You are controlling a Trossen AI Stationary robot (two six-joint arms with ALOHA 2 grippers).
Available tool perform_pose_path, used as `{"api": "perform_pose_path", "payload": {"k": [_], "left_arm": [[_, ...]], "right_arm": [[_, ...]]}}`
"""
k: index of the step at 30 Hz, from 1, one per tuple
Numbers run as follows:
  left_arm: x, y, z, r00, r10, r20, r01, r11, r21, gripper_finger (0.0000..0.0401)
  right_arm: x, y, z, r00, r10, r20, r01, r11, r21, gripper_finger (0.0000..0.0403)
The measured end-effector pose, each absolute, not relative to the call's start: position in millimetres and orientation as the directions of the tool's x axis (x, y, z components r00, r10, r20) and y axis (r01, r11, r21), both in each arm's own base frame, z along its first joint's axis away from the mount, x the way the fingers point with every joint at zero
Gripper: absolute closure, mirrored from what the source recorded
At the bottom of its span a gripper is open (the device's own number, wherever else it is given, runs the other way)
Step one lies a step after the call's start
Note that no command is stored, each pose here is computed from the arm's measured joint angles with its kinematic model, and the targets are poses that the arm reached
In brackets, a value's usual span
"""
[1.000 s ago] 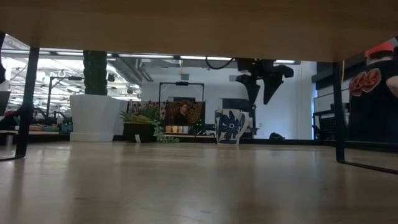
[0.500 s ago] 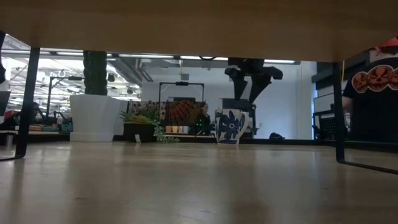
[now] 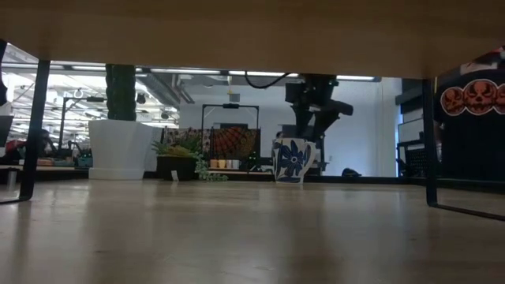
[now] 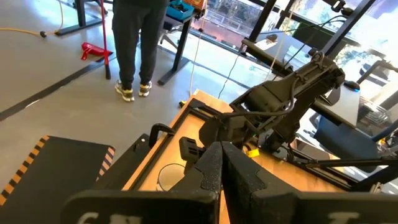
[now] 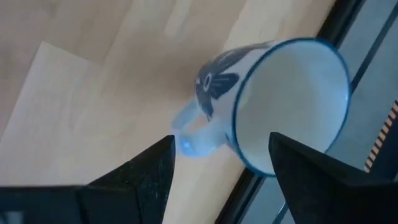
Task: Place coffee mugs
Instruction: Put the patterned blue mug on the shelf
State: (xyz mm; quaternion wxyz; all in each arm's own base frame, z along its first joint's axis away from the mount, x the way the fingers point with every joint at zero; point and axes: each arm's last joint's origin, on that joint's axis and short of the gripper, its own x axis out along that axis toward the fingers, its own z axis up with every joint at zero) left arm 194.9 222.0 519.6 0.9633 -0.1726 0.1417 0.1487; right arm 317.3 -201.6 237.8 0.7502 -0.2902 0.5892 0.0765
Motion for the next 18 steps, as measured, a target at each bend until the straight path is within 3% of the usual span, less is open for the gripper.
{"api": "perform_pose_path", "payload": {"k": [18], "left_arm": [[194.9,222.0,519.7,0.915,0.238,-0.324,-0.336,0.896,-0.291,0.0401]], "right_arm": [[320.8,-204.0,216.1,0.214,-0.196,-0.957,-0.461,0.844,-0.276,0.0268]]}}
